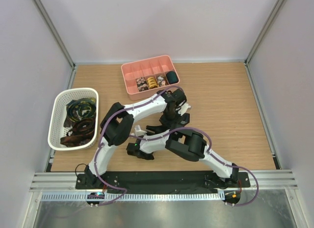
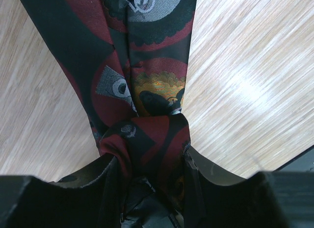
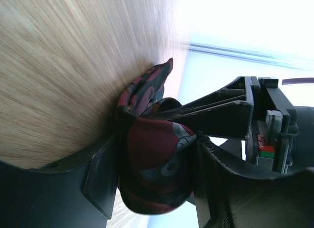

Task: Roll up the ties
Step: Roll the tie

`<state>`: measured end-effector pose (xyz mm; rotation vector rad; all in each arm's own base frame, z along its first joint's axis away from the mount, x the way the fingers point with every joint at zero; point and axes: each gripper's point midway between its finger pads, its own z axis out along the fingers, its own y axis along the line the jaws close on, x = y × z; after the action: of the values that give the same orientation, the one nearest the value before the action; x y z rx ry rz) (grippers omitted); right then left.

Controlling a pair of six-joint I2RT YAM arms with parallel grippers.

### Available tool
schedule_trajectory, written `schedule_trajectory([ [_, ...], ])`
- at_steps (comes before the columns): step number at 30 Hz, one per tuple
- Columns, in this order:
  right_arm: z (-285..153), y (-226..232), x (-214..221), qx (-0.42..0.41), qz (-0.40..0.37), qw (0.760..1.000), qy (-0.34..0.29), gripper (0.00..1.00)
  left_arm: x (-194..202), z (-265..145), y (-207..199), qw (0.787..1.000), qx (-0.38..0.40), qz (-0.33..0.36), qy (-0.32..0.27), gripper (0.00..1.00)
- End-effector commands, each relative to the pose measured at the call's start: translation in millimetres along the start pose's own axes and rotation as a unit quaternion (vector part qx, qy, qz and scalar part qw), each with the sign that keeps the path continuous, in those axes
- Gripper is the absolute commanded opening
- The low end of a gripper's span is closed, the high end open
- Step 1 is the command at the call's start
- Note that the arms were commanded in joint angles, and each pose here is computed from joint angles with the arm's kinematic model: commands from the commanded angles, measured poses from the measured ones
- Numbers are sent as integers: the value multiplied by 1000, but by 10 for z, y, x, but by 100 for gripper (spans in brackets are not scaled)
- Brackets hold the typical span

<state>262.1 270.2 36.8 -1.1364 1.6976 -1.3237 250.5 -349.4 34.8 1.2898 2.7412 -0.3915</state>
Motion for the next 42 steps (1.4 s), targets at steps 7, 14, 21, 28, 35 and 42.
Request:
schedule_trajectory([
  [7,251,361,397,-69,-62,993,75,68,802,-338,-149,983,8,-53,178,26],
  [14,281,562,508,-86,-90,988,90,47,934,-254,-162,978,15,-53,199,26],
  [21,277,506,492,-75,-76,991,85,22,942,-246,-157,981,17,-44,188,31],
  [28,142,475,366,-86,-56,993,51,15,681,-378,-102,990,-4,-27,137,52],
  [35,28,505,283,-108,-38,993,27,13,345,-534,-46,997,-26,-13,77,66],
  [42,-72,427,203,-163,7,987,12,13,-55,-789,-26,999,-43,16,-10,70],
])
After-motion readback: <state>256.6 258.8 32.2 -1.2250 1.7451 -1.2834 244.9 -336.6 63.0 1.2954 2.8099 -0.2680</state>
